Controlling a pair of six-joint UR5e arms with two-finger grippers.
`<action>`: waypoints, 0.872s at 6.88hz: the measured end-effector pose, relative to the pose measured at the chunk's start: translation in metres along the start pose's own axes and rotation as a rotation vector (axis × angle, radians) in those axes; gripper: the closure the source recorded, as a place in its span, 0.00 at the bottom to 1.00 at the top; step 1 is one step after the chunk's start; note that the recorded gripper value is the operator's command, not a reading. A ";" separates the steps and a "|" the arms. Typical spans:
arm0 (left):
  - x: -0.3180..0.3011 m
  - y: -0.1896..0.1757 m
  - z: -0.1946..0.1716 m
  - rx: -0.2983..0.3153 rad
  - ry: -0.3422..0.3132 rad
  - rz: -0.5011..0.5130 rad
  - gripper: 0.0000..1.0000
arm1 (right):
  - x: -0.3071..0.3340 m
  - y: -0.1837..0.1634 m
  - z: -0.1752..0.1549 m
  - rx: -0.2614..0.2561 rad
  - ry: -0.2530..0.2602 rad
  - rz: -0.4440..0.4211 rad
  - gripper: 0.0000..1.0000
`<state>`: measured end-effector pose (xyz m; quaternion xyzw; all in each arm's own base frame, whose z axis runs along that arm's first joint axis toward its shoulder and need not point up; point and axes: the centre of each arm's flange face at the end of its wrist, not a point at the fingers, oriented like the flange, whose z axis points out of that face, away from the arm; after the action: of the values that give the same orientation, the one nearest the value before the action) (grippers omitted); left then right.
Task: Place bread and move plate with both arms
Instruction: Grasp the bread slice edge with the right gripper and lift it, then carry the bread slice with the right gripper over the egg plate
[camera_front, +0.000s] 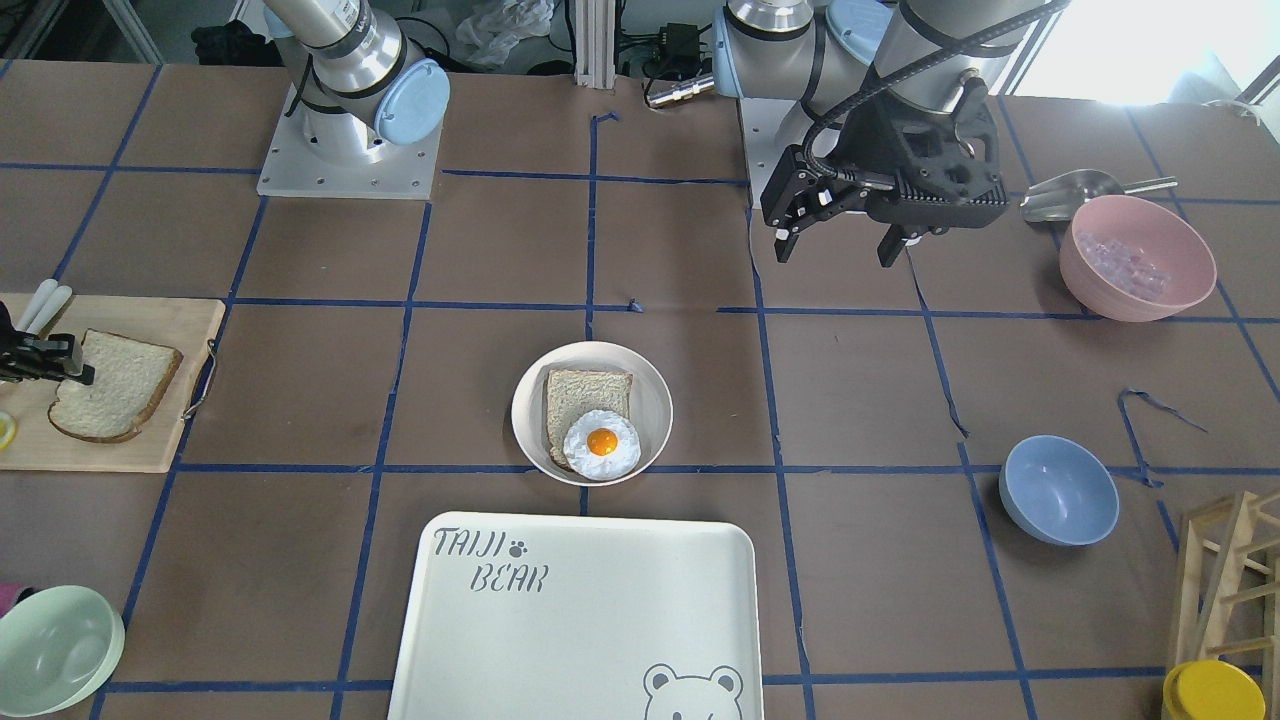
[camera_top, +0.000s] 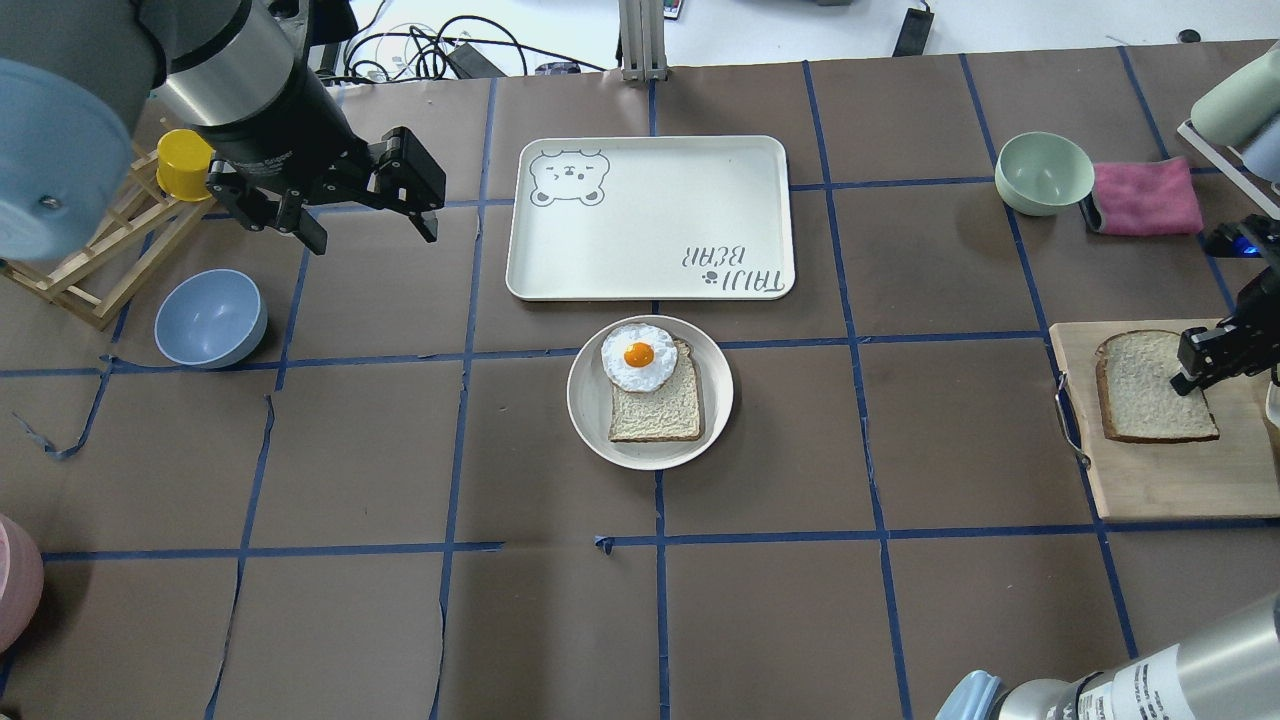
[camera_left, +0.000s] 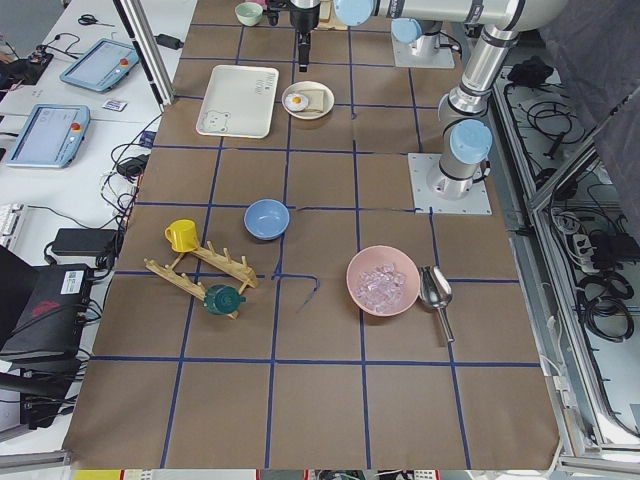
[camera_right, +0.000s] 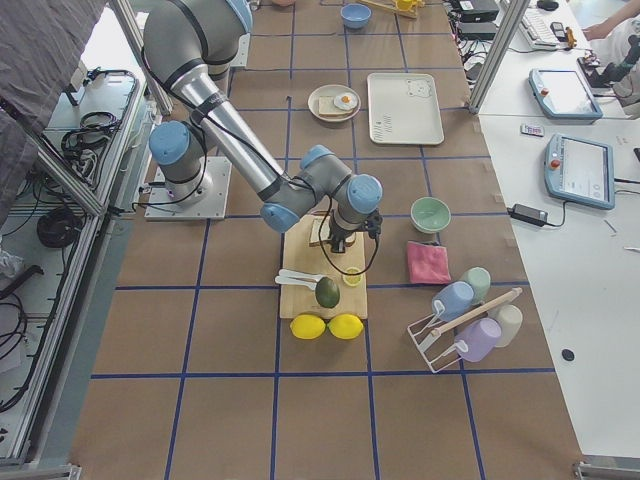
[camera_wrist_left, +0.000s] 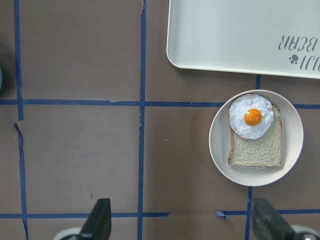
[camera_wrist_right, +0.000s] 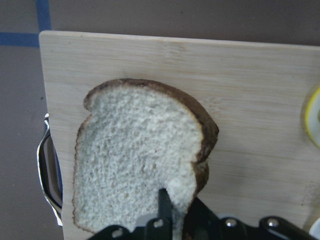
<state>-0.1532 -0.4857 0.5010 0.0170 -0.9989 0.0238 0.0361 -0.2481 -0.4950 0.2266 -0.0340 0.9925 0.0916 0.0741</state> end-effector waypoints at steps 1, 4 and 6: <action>0.000 0.000 0.000 0.000 0.000 0.000 0.00 | -0.015 0.006 -0.022 0.019 0.003 0.001 1.00; -0.001 0.000 0.000 -0.001 0.000 -0.001 0.00 | -0.073 -0.006 -0.099 0.056 -0.006 -0.036 1.00; -0.003 0.000 0.000 -0.001 0.000 -0.005 0.00 | -0.163 -0.041 -0.143 0.053 -0.061 -0.047 1.00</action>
<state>-0.1506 -0.4857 0.5009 0.0197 -0.9989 0.0234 0.0362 -0.1040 -0.5532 0.3833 -0.0524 0.9908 0.0643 0.1071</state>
